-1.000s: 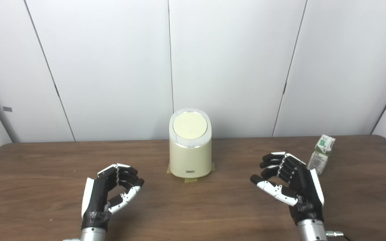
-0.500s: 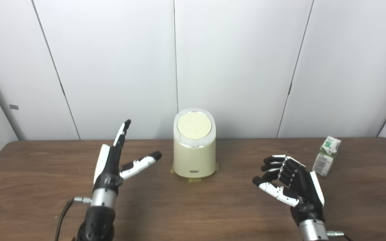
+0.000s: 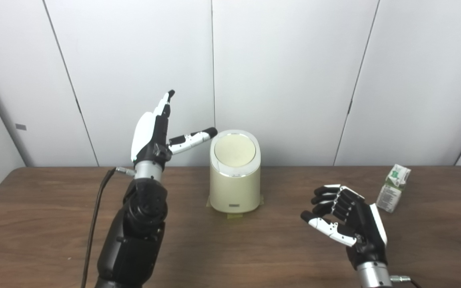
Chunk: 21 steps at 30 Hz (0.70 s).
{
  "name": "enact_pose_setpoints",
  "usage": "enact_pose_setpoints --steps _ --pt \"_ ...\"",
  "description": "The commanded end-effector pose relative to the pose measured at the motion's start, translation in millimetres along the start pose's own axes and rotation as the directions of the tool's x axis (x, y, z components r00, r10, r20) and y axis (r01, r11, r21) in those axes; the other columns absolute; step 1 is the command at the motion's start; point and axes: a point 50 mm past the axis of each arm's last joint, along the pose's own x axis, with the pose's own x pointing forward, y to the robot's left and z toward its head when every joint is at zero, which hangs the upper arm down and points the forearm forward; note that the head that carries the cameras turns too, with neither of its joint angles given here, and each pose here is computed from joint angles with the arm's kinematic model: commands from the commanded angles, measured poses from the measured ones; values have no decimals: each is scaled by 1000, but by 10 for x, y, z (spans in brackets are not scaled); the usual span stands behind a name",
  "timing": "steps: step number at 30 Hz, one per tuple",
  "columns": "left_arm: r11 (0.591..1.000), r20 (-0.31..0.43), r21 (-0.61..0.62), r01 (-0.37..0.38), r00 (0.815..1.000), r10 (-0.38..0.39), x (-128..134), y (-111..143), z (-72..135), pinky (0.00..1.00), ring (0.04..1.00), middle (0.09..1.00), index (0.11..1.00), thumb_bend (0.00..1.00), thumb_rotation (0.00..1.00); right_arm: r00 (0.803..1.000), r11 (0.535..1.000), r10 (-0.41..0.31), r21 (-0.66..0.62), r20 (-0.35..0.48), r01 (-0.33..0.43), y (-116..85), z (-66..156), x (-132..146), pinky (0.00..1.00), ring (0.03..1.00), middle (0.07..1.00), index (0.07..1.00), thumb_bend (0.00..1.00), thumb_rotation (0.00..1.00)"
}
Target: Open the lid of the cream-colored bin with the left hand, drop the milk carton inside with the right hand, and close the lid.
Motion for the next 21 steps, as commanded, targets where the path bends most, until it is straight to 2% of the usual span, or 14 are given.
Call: enact_pose_setpoints --steps 1,8,15,21 --pt "998 89 18 -55 995 53 185 103 326 1000 1000 1000 1000 1000 490 995 1000 8 24 102 -11 53 210 108 376 426 492 513 515 0" --pt "997 86 58 -42 996 37 312 25 419 1000 1000 1000 1000 1000 488 995 999 0 37 100 -3 76 229 100 378 424 491 515 515 0" --pt "978 82 209 -6 997 -11 367 -101 331 1000 1000 1000 1000 1000 451 996 999 -4 48 93 -1 116 257 81 378 418 493 520 514 0" --pt "967 60 256 14 998 -30 355 -175 213 1000 1000 1000 1000 1000 437 996 999 -5 40 91 2 144 296 74 373 415 493 524 513 0"
